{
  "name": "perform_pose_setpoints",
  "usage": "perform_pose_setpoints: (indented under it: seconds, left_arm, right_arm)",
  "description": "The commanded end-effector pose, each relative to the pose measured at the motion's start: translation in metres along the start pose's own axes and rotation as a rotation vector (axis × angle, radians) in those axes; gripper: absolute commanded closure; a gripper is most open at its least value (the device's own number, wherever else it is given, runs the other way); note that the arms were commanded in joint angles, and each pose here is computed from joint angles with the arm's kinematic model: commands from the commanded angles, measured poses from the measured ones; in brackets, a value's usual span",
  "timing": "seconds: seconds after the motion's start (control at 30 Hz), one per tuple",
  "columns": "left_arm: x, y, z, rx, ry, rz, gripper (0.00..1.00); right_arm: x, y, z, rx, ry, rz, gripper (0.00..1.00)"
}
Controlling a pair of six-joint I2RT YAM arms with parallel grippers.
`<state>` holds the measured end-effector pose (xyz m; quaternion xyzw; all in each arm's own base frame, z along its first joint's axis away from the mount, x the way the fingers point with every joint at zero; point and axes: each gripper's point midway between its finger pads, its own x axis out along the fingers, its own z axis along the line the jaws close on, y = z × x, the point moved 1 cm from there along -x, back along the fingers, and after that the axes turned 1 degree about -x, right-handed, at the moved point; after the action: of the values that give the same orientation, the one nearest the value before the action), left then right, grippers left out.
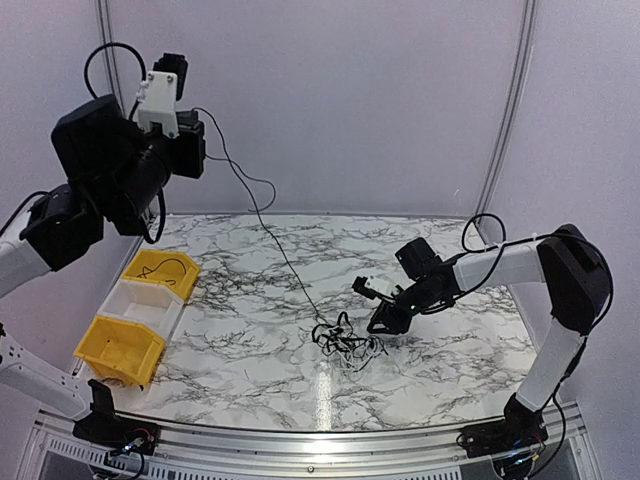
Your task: Untangle the cables
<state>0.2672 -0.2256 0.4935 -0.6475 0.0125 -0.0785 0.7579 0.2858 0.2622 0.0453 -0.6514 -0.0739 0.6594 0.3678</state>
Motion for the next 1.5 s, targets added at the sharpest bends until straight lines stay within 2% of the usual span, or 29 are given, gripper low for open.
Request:
perform_pose_setpoints:
  seconds: [0.0,0.07,0.1,0.27,0.4,0.53,0.63,0.77,0.87,1.13,1.3,1.33,1.47]
  left_arm:
    - [-0.010,-0.044,0.037,0.039,-0.072,-0.051,1.00]
    - [-0.011,-0.056,0.042,0.041,-0.083,-0.064,1.00]
    - [-0.012,-0.060,0.044,0.038,-0.083,-0.070,1.00]
    - [-0.016,-0.067,0.041,-0.007,-0.054,-0.082,1.00]
    - [-0.017,-0.063,0.039,0.012,-0.045,-0.067,1.00]
    - [-0.019,-0.073,0.046,0.008,-0.055,-0.074,1.00]
    - [-0.018,-0.076,0.041,0.006,-0.029,-0.074,1.00]
    - [-0.018,-0.070,0.038,-0.009,-0.020,-0.063,1.00]
    - [-0.020,-0.061,0.038,-0.009,-0.019,-0.052,1.00]
    - [-0.025,-0.051,0.046,-0.012,-0.036,-0.038,1.00]
    - [-0.028,-0.052,0.053,-0.017,-0.047,-0.041,1.00]
    - [-0.029,-0.054,0.055,-0.018,-0.049,-0.043,1.00]
    - [-0.035,-0.066,0.067,-0.044,-0.059,-0.066,1.00]
  right_arm:
    - [-0.017,0.001,-0.028,0.078,0.055,-0.012,0.72]
    - [-0.020,0.006,-0.036,0.100,0.061,-0.011,0.85]
    - [-0.021,0.007,-0.038,0.106,0.059,-0.013,0.87]
    - [-0.044,-0.017,-0.029,0.048,0.032,-0.113,0.80]
    - [-0.065,-0.038,-0.012,-0.021,0.011,-0.209,0.70]
    - [-0.073,-0.056,0.023,-0.155,-0.033,-0.255,0.55]
    - [-0.064,-0.073,0.062,-0.312,-0.041,-0.253,0.48]
    - [-0.042,-0.087,0.090,-0.369,-0.083,-0.244,0.42]
    - [-0.014,-0.084,0.091,-0.395,-0.074,-0.179,0.39]
    - [0.028,-0.102,0.101,-0.432,-0.082,-0.151,0.35]
    - [0.053,-0.100,0.091,-0.406,-0.048,-0.110,0.36]
    - [0.059,-0.096,0.087,-0.398,-0.034,-0.087,0.38]
    - [0.072,-0.072,0.082,-0.395,-0.046,-0.021,0.65]
